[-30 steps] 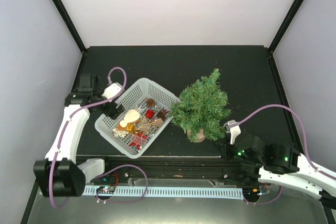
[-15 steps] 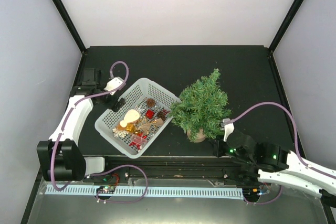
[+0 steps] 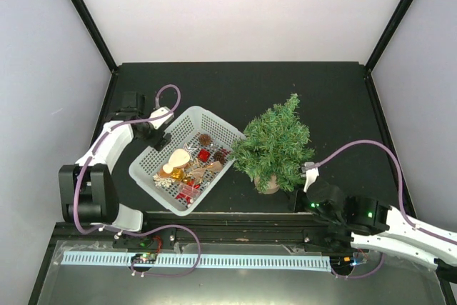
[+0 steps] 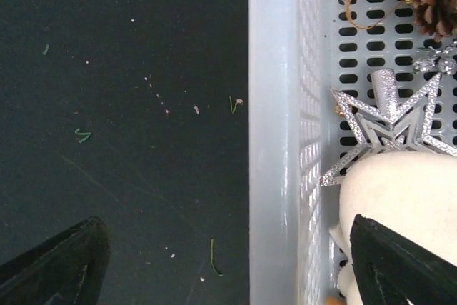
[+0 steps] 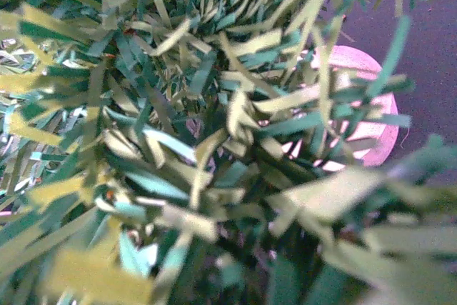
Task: Decorate the small christmas tree
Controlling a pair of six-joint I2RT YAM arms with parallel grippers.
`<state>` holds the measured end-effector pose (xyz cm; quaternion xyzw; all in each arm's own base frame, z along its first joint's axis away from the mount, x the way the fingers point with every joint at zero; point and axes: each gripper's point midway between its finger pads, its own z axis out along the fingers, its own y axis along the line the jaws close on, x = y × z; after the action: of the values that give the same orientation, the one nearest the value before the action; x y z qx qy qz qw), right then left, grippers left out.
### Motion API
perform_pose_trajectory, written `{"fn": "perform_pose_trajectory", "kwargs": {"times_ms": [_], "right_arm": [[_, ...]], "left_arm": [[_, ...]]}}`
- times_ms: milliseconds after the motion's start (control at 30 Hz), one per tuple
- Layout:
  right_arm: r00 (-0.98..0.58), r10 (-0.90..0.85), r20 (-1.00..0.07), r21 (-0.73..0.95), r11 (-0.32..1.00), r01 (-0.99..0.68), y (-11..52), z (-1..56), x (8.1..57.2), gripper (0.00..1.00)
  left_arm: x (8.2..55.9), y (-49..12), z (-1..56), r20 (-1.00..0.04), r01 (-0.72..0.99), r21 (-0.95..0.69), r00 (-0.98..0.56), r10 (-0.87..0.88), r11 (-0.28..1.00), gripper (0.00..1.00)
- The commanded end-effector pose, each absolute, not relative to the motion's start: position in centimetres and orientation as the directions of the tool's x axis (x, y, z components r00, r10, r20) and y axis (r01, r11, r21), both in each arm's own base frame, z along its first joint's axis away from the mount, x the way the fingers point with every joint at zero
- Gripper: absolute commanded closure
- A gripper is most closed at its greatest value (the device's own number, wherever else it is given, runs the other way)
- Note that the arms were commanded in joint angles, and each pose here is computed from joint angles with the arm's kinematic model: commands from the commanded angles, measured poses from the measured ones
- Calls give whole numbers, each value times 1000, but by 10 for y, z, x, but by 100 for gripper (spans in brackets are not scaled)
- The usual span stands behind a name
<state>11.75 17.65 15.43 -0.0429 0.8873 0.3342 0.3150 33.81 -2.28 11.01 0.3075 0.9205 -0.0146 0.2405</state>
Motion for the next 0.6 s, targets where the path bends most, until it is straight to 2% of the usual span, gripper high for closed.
{"fn": "perform_pose_trajectory", "kwargs": {"times_ms": [0,133,333,567], "right_arm": [[-787,160,-595,581,762,-285,184,155,122,99],[-784,178,-595,588,761,-274,185,150,125,99],[-766,215,-605,627,723,-292,193,142,128,99],[-806,152,-572,591,758,-276,205,110,125,99]], "left_arm": [[352,-20,109,-457,570,156,-683,570,807,11],[356,-13,100,-432,541,175,-708,558,822,21],[368,14,97,-409,458,283,-737,538,843,21],[376,44,104,-414,373,313,-774,479,873,21]]}}
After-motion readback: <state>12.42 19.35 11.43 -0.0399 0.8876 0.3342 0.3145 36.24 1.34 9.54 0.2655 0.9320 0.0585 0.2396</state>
